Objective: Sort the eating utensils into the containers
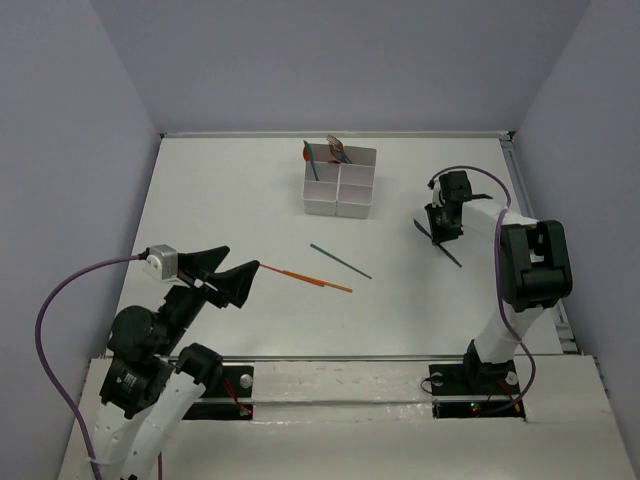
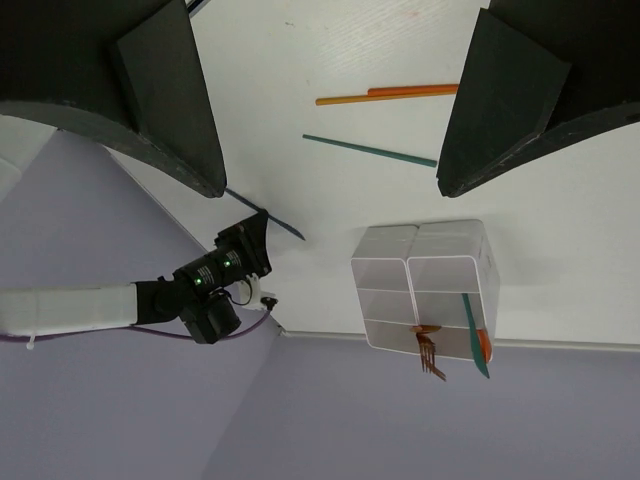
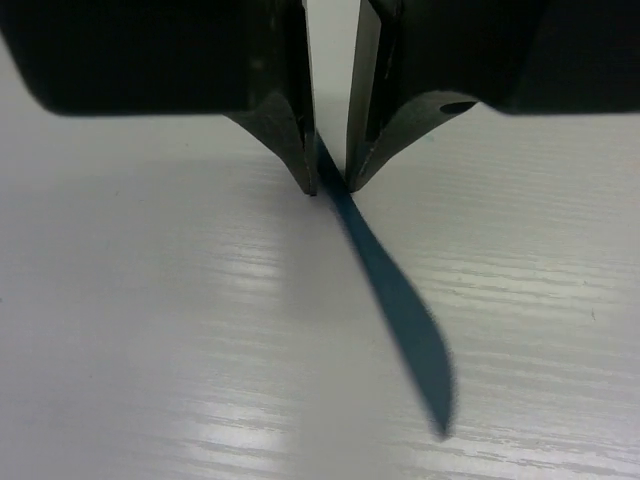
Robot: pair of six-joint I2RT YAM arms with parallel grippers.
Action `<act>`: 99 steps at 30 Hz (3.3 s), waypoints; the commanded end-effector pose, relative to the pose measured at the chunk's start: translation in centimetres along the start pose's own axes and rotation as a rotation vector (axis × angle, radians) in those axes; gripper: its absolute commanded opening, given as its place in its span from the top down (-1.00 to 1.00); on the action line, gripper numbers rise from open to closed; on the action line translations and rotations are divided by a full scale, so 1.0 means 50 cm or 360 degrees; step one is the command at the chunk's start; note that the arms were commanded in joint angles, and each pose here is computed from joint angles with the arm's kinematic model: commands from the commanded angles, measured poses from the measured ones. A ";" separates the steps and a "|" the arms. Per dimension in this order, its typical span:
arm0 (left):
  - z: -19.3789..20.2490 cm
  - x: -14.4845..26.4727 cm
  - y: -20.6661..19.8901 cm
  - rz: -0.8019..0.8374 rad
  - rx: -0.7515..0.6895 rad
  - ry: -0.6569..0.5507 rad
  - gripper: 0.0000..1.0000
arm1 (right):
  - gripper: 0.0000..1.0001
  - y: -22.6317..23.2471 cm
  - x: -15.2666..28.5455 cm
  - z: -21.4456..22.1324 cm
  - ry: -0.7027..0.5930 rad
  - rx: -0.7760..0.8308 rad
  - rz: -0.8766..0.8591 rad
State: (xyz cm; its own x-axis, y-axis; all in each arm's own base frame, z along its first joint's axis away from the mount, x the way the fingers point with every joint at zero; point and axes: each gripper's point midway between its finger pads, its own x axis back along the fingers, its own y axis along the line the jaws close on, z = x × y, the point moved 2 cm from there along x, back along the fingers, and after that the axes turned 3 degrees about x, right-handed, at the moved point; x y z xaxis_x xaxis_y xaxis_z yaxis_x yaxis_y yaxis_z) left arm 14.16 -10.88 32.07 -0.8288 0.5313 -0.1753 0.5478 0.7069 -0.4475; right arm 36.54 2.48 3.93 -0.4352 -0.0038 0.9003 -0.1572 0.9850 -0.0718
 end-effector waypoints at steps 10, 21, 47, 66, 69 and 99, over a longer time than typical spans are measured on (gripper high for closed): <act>-0.014 -0.005 -0.009 0.0026 -0.0017 -0.0033 -0.98 | 0.83 0.035 -0.013 0.038 0.0228 -0.0128 0.0049; -0.007 -0.012 -0.004 0.0013 -0.0014 -0.0002 -0.98 | 0.75 0.033 -0.021 0.033 0.0244 -0.0152 0.0100; 0.009 -0.036 0.022 -0.0087 -0.0013 0.0059 -0.98 | 0.86 0.375 0.484 -0.397 -0.1850 0.0006 -0.0815; -0.001 -0.055 0.093 -0.0313 -0.0058 0.0037 -0.98 | 0.86 0.564 0.339 -0.638 -0.2267 0.0381 -0.0486; 0.002 -0.058 0.101 -0.0334 -0.0056 0.0047 -0.98 | 0.86 0.573 0.302 -0.642 -0.2246 0.0416 -0.0455; 0.004 -0.060 0.105 -0.0336 -0.0055 0.0055 -0.98 | 0.19 0.560 0.327 -0.520 -0.2123 0.0400 -0.0491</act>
State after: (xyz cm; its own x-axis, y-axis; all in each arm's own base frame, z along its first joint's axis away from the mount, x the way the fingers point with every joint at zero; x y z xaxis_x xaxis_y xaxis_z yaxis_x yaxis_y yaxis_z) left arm 19.23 -8.71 29.09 -0.9274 0.3742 -0.0050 0.3340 0.8216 -0.4621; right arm 51.89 34.24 20.43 -0.8682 -0.4933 -0.0537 -0.4779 0.8603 -0.1778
